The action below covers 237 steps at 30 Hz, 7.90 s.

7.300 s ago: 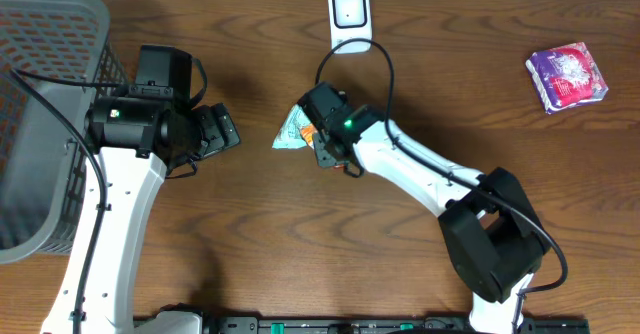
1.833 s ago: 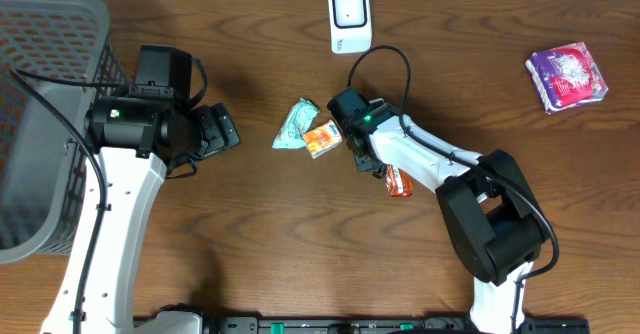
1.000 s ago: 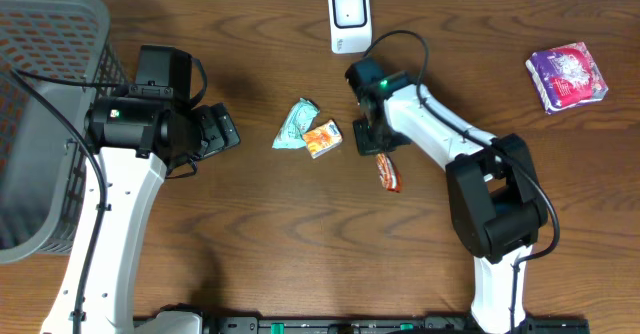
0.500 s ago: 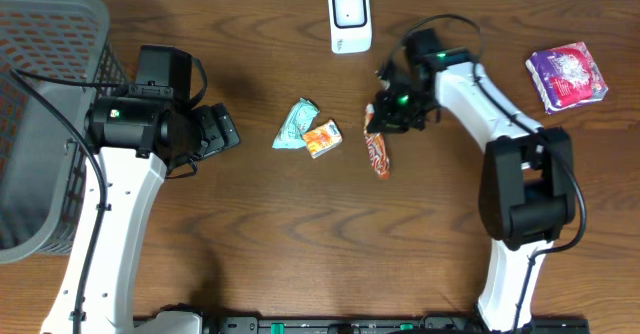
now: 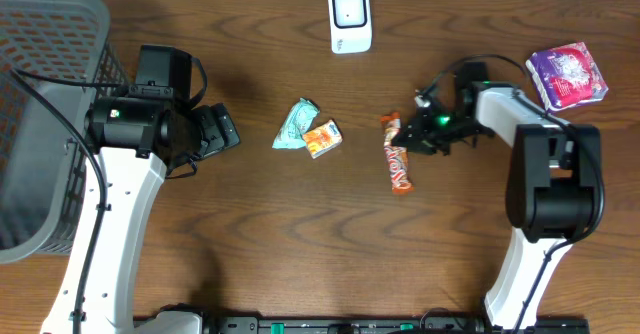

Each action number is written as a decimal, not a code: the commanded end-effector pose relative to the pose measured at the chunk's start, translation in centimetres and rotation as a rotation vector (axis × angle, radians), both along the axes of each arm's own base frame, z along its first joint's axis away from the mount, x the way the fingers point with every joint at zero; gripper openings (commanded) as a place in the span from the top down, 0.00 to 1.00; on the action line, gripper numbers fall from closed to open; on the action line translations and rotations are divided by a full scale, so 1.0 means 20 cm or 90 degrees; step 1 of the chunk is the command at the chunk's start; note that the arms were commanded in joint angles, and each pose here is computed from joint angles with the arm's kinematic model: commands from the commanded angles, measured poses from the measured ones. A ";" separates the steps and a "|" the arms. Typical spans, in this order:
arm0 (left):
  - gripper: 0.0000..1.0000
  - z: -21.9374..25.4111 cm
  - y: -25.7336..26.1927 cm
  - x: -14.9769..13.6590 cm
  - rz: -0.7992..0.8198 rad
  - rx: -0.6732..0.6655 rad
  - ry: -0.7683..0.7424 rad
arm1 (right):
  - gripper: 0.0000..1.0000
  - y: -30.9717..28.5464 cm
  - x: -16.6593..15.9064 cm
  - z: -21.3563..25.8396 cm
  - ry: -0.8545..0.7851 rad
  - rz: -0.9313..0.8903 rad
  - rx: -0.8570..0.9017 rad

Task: Scan the item barcode
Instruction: 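Carry the red snack bar right, then up toward the scanner, then hold the red snack bar under the white scanner, then carry the snack bar right and place it beside the pad pack, then move the right gripper back over the orange-white Kleenex pack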

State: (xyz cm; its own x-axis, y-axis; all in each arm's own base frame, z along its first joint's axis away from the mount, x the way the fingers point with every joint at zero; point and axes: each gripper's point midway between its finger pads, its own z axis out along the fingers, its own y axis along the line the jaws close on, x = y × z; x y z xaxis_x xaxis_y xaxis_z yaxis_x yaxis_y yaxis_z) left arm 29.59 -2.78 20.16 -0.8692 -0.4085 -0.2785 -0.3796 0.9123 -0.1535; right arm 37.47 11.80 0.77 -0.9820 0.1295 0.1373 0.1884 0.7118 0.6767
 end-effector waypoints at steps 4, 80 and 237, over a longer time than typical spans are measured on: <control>0.05 0.00 0.02 -0.01 0.002 0.008 -0.001 | 0.64 -0.25 0.07 0.05 0.014 -0.022 -0.142; 0.05 0.00 0.02 -0.01 0.002 0.008 -0.001 | 0.99 0.13 0.01 0.00 -0.079 0.147 -0.490; 0.05 0.00 0.02 -0.01 0.002 0.008 -0.001 | 0.01 0.15 0.50 1.02 -0.495 0.232 -0.394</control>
